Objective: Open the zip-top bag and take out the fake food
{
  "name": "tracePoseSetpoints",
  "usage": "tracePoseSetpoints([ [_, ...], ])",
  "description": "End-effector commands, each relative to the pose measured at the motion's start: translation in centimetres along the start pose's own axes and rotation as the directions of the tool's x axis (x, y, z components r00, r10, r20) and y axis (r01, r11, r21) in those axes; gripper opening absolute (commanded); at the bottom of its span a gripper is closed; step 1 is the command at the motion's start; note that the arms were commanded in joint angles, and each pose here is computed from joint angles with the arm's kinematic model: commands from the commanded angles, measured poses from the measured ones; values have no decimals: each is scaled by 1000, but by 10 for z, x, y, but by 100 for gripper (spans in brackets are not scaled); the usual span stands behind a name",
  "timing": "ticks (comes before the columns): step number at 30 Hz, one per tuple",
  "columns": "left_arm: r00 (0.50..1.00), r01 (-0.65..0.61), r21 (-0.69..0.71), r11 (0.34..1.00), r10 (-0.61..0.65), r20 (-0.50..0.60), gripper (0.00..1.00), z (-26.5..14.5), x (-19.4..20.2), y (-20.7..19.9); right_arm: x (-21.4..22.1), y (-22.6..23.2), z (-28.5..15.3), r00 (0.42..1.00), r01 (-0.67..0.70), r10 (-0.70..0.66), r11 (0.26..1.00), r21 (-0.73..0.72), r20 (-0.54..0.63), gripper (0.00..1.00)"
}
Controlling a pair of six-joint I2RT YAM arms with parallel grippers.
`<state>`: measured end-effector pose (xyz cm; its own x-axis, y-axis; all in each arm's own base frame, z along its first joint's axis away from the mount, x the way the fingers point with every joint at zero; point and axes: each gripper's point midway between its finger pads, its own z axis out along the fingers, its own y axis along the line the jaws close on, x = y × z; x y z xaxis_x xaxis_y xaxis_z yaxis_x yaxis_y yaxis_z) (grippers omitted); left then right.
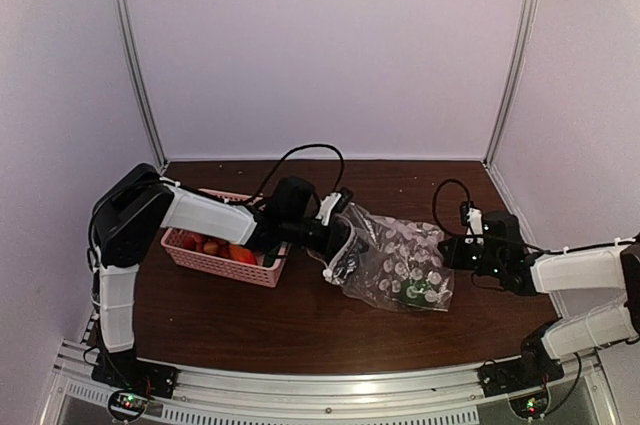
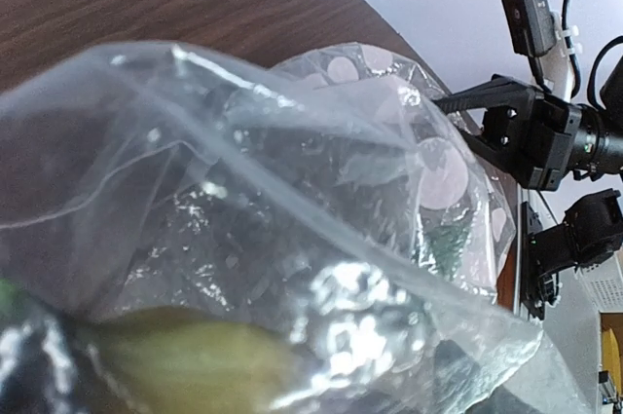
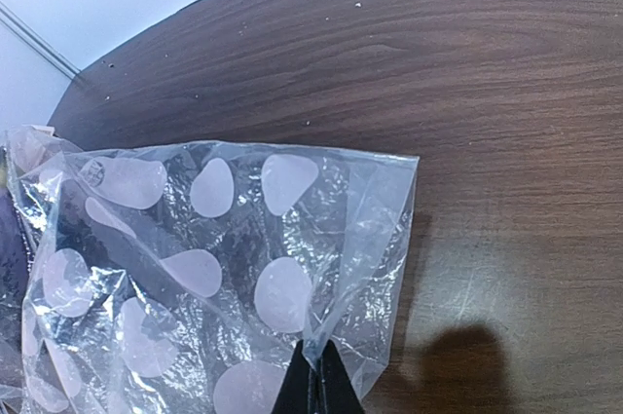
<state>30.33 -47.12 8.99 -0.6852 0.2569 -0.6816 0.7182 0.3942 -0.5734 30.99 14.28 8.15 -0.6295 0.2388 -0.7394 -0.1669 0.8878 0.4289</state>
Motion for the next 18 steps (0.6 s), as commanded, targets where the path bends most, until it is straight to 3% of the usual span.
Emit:
tracePoseSetpoints([
  [1, 996, -37, -29, 999, 39, 82, 45, -21, -24, 1, -1, -19, -6, 999, -29, 27, 996, 83, 21, 0],
  [18, 960, -43, -127, 991, 76, 270, 42, -87, -67, 2, 0, -25, -6, 1000, -15, 14, 996, 87, 13, 0],
])
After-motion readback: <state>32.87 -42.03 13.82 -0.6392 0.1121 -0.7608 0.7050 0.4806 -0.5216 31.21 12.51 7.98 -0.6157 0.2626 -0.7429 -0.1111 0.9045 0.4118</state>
